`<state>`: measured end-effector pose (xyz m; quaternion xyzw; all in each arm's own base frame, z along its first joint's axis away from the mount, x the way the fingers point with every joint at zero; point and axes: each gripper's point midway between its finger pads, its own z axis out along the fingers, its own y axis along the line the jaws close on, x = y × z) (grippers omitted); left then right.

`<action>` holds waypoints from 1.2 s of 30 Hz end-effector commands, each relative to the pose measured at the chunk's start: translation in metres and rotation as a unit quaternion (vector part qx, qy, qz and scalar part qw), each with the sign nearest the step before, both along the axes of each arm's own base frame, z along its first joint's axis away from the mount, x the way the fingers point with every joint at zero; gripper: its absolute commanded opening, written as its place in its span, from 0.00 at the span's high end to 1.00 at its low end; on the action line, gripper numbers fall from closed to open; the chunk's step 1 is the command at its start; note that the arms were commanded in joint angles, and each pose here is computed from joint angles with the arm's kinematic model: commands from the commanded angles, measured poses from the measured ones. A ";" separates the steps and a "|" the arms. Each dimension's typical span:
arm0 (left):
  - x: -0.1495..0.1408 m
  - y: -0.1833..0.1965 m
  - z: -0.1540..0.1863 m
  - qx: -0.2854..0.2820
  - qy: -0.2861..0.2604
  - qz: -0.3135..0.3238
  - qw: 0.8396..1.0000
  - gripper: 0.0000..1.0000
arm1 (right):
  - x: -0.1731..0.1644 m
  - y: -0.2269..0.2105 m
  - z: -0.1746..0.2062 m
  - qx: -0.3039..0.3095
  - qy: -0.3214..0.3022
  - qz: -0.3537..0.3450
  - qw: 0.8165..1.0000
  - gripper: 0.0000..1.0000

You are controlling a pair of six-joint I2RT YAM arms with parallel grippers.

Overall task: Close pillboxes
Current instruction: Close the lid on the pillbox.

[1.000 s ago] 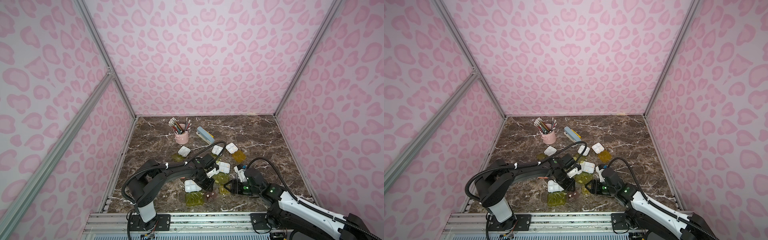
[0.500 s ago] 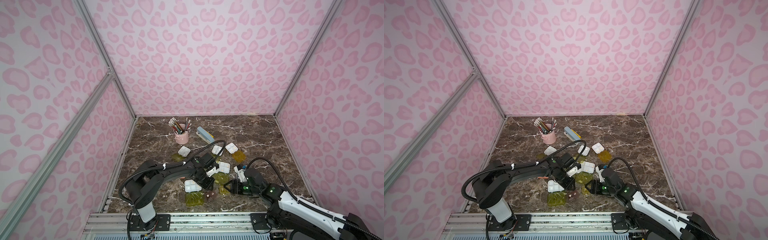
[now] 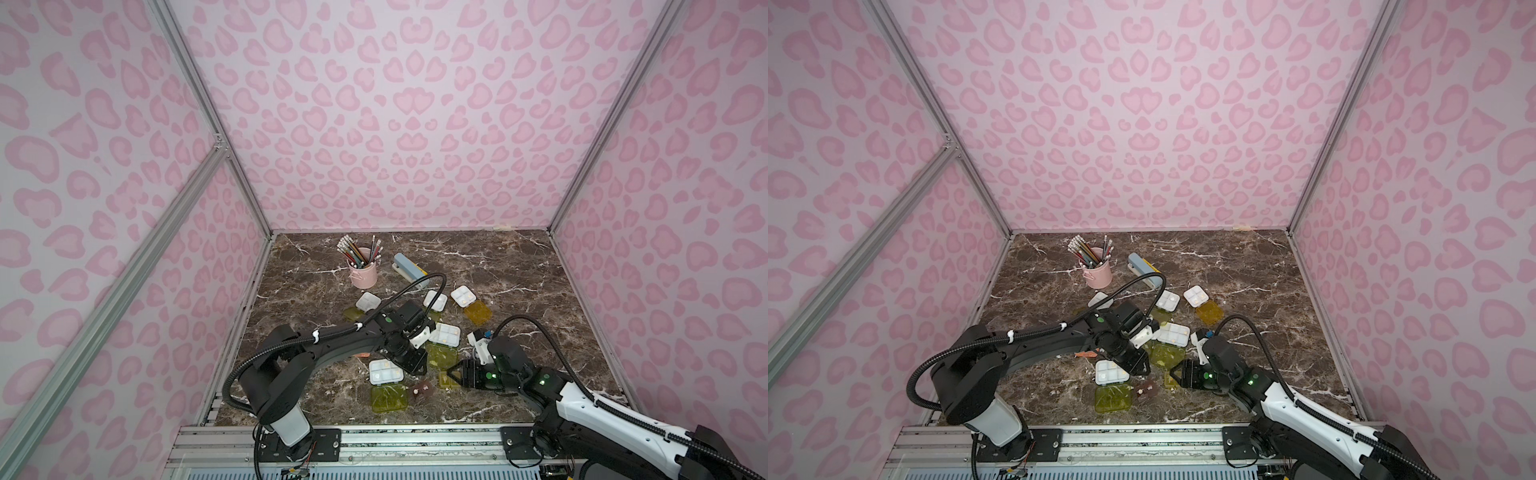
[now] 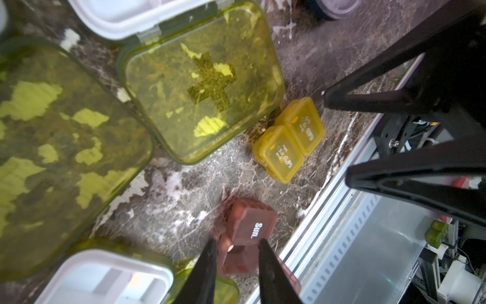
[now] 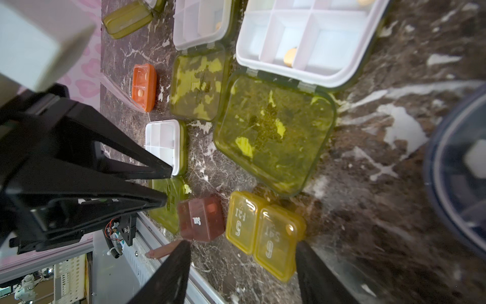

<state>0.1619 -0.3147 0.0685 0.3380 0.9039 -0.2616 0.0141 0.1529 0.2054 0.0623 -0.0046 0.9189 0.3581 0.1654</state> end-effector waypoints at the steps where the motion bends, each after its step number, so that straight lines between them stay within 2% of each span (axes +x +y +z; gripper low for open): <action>1: 0.000 -0.003 0.015 -0.025 -0.003 0.003 1.000 0.69 | 0.006 0.003 0.005 0.006 -0.016 -0.002 1.000 0.35; 7: -0.004 0.001 0.051 -0.069 -0.027 0.011 0.997 0.68 | 0.008 0.011 0.009 0.010 -0.022 0.007 1.000 0.39; 12: -0.011 0.027 0.069 -0.059 -0.061 0.028 0.996 0.68 | 0.012 0.029 0.016 0.022 -0.031 0.024 0.999 0.51; 16: -0.018 0.061 0.072 -0.028 -0.095 0.054 0.994 0.67 | 0.010 0.052 0.017 0.015 -0.031 0.058 0.998 0.69; 21: -0.032 0.090 0.071 -0.012 -0.109 0.065 0.992 0.44 | 0.001 0.075 0.001 -0.019 -0.007 0.114 0.993 1.00; 26: -0.040 0.089 0.074 -0.015 -0.118 0.053 0.991 0.37 | -0.007 0.095 0.000 -0.037 -0.012 0.148 0.988 1.00; 36: -0.050 0.069 0.065 -0.022 -0.101 0.021 0.994 0.37 | -0.016 0.088 -0.004 -0.034 -0.008 0.142 0.989 1.00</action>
